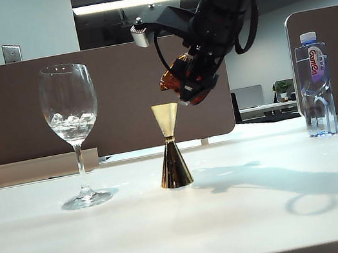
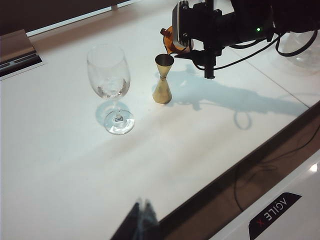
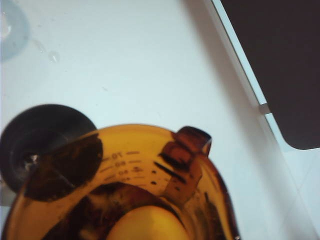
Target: Pick up the small amber measuring cup and pour the water in it into the jigger, then pick up the jigger and pour the water in it into the wine glass.
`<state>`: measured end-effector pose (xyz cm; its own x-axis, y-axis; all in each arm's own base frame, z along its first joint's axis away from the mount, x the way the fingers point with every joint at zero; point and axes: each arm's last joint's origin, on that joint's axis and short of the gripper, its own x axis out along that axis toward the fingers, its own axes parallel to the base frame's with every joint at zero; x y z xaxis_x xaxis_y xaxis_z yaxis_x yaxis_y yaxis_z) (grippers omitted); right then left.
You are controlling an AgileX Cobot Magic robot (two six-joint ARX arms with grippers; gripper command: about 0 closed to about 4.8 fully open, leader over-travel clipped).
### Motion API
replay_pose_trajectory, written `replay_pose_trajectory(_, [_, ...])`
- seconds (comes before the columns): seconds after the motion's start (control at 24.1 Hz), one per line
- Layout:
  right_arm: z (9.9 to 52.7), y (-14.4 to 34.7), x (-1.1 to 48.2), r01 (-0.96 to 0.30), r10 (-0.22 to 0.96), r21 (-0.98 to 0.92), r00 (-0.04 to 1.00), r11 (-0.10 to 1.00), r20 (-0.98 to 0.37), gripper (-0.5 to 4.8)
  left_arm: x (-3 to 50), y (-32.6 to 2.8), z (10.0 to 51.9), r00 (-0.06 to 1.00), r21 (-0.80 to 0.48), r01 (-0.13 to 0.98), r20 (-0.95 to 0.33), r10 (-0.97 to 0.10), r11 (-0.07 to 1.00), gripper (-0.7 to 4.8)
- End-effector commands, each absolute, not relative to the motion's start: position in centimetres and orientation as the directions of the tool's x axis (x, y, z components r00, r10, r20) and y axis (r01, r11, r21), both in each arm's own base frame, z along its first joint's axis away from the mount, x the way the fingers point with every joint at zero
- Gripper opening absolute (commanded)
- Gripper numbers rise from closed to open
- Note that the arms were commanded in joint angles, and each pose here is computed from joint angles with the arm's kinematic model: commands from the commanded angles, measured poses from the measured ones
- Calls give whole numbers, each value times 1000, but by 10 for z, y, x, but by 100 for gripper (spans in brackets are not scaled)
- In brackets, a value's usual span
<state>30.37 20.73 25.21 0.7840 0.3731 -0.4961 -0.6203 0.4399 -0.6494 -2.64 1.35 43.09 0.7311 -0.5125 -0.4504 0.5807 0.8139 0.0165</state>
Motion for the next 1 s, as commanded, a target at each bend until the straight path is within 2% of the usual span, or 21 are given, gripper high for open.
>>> replay_pose_trajectory(0.04, [260,211,304,-577,375,-699,814,424,-444,54,-27,14,431,733,14,577,-451,-510,816,-2])
replay_pose_trajectory(0.33, [264,211,306,-520,348,-758,847,394,-401,53,-27,14,431,732,14,577,-451,-510,816,-2])
replay_pose_trajectory(1.0, [265,210,306,-464,316,-860,865,212,-389,54,-27,14,431,732,14,577,-451,-510,816,-2])
